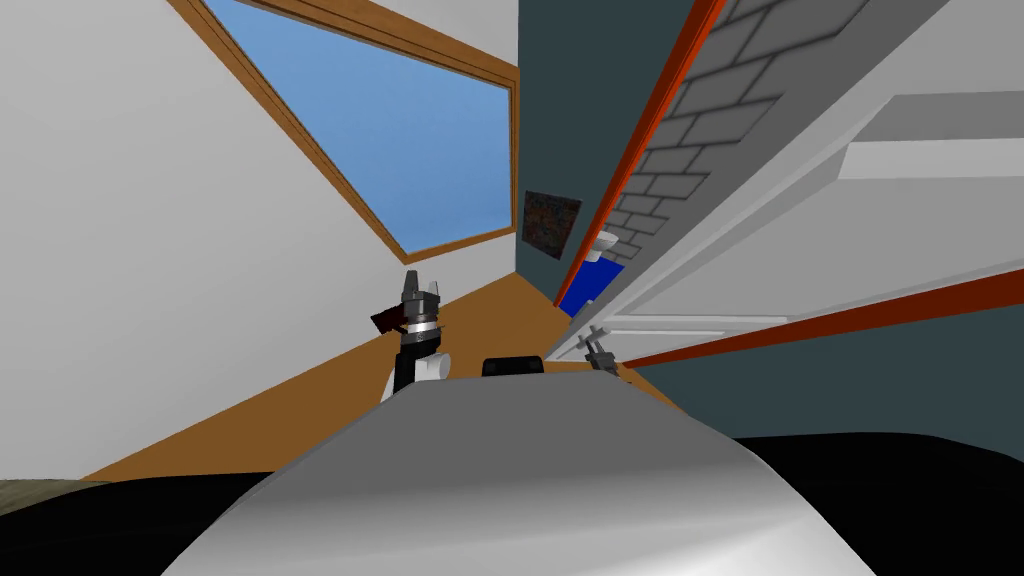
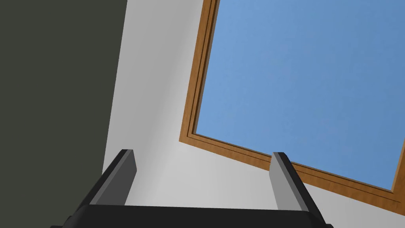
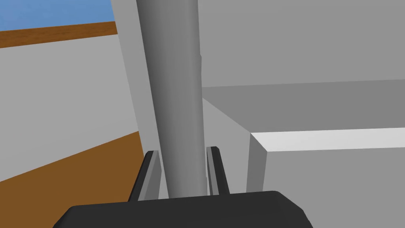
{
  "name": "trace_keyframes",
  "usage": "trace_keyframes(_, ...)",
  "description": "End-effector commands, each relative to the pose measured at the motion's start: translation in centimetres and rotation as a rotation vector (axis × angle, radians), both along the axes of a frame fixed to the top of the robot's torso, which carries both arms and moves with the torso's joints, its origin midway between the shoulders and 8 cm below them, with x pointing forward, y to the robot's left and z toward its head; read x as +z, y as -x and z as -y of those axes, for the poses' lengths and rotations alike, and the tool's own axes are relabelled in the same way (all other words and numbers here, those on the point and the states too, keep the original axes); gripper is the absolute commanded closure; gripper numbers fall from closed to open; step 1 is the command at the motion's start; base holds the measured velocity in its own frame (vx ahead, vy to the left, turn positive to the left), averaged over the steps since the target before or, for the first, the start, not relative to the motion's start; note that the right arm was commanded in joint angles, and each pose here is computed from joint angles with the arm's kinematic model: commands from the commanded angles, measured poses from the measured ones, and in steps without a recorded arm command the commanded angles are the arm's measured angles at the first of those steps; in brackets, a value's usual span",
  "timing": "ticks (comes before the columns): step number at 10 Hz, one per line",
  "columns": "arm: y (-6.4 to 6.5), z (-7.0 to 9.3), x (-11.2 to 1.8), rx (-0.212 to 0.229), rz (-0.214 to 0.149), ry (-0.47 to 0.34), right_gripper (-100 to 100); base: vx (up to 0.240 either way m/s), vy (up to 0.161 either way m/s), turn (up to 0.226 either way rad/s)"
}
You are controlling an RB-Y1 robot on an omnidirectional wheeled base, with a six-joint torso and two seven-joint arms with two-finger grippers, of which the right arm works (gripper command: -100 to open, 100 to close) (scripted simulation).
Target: Pull the door open
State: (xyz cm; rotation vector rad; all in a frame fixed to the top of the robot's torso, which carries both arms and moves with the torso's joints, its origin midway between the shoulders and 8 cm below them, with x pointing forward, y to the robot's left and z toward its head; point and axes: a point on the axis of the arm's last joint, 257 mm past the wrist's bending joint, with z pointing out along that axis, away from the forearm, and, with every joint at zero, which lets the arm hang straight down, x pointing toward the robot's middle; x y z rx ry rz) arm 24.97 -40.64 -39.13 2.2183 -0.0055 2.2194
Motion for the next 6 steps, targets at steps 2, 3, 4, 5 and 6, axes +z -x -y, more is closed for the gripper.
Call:
trace_keyframes(2, 0.47, 0.05, -0.07, 0.016, -0.002, 0.0, 100, -0.179, -0.044, 0.13)
trace_keyframes(3, 0.6, 0.06, -0.06, 0.022, -0.002, 0.0, 100, -0.207, -0.028, 0.133)
trace_keyframes(4, 0.72, 0.08, -0.05, 0.028, -0.001, 0.0, 100, -0.203, -0.049, 0.125)
trace_keyframes(5, 0.83, 0.09, -0.04, 0.034, -0.001, 0.0, 100, -0.209, -0.065, 0.142)
trace_keyframes(6, 0.92, 0.1, -0.03, 0.039, -0.001, 0.0, 100, -0.209, -0.043, 0.106)
